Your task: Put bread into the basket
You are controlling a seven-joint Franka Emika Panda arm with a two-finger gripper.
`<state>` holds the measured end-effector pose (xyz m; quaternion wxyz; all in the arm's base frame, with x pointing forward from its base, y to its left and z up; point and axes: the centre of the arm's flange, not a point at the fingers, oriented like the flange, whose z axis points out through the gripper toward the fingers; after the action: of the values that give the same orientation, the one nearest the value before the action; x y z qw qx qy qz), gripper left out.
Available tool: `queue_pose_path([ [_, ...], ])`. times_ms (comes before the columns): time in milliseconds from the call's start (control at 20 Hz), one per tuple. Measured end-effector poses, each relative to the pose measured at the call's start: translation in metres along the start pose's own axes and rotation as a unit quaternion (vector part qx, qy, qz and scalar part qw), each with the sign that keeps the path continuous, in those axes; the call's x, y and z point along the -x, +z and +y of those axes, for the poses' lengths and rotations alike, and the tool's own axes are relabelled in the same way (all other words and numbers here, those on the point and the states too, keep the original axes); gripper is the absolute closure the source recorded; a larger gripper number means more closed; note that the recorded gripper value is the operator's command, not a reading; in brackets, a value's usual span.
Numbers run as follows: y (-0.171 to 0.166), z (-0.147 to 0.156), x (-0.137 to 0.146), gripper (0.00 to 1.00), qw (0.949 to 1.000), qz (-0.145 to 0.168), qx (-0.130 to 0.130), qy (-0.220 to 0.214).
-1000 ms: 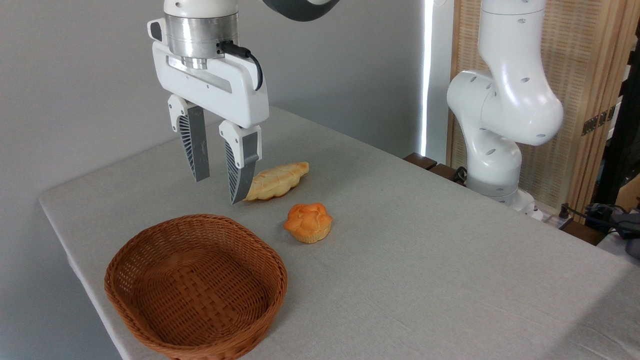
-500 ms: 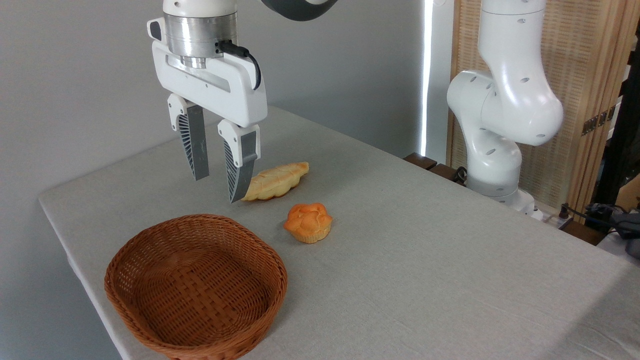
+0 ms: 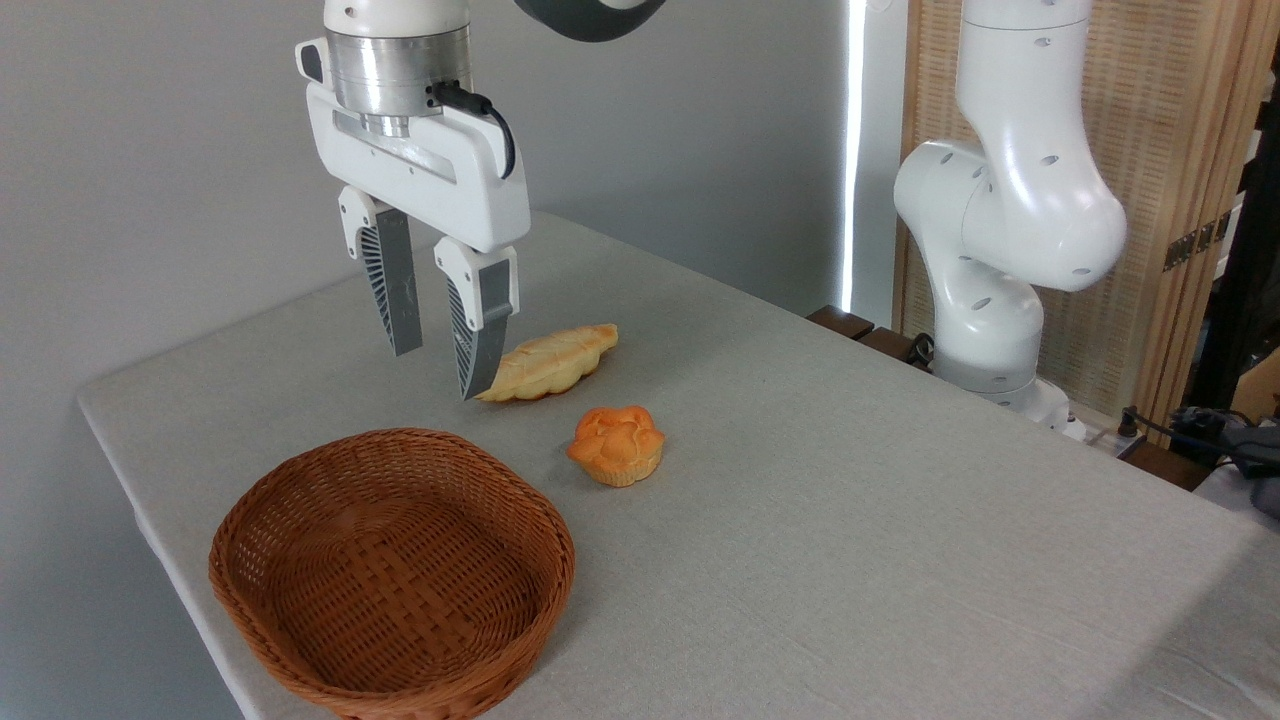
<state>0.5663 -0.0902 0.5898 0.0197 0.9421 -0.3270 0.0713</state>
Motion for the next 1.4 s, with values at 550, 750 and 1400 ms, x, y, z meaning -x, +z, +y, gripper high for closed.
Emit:
queue_pose_path([
  [550,0.021,0.027,-0.01,0.0,0.9995,-0.018,0.013,0.024],
  [750,0.034,0.04,-0.011,0.0,0.9984,-0.029,0.021,0.044],
  [1400,0.081,0.115,-0.006,0.0,0.9842,-0.109,0.071,0.12],
])
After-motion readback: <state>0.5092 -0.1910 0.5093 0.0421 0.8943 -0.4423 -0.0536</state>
